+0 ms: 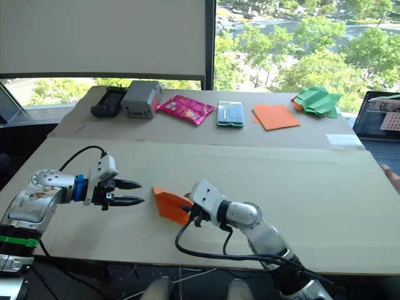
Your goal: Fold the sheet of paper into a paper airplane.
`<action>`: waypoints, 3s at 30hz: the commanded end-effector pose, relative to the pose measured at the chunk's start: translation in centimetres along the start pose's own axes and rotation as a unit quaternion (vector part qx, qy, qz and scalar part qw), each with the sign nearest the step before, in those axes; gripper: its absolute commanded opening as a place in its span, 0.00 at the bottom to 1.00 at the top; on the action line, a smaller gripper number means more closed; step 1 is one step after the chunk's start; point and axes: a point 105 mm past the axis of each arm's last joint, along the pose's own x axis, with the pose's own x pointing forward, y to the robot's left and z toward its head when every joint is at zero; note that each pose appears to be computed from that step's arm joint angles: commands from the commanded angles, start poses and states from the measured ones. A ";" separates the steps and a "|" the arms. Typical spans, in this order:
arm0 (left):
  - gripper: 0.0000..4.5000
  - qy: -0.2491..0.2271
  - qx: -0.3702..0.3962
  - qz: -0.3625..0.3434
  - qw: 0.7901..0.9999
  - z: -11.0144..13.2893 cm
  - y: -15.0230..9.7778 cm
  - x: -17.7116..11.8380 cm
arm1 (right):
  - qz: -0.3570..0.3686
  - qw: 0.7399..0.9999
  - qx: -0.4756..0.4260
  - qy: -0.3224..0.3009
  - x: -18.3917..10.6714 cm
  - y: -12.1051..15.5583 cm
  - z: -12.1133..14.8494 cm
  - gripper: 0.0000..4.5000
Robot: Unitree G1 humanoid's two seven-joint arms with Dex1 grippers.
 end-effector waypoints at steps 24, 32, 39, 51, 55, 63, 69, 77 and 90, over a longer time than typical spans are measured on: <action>0.64 -0.058 0.008 -0.024 0.998 3.1 -0.3 2.7 | 0.075 0.967 -0.244 0.015 -1.8 0.7 -0.6 0.14; 0.22 -0.048 0.038 -0.039 0.997 3.3 0.0 4.1 | 0.075 0.969 -0.235 0.024 -2.2 0.3 -0.8 0.59; 0.01 -0.035 0.078 -0.042 0.995 3.8 1.1 6.6 | 0.015 0.984 -0.179 0.000 -2.9 -1.2 1.3 0.59; 0.01 0.046 0.138 -0.064 0.987 -0.5 1.3 9.6 | -0.016 0.990 -0.137 -0.001 -3.3 -0.2 2.1 0.59; 0.01 0.041 0.144 -0.073 0.986 -0.5 1.0 9.9 | -0.004 0.991 -0.132 0.009 -3.4 0.4 1.6 0.59; 0.01 0.045 0.148 -0.075 0.985 -0.9 0.8 9.7 | 0.016 0.990 -0.136 0.029 -3.3 0.9 0.4 0.59; 0.01 0.042 0.148 -0.076 0.985 -0.8 0.6 9.8 | 0.021 0.990 -0.135 0.034 -3.0 1.1 -0.1 0.59; 0.00 0.043 0.149 -0.072 0.985 -0.9 0.6 9.4 | 0.012 0.990 -0.130 0.044 -2.5 0.5 -0.7 0.40; 0.00 0.042 0.146 -0.073 0.986 -1.0 0.2 9.4 | 0.005 0.999 -0.021 0.033 -1.4 -0.9 -0.3 0.00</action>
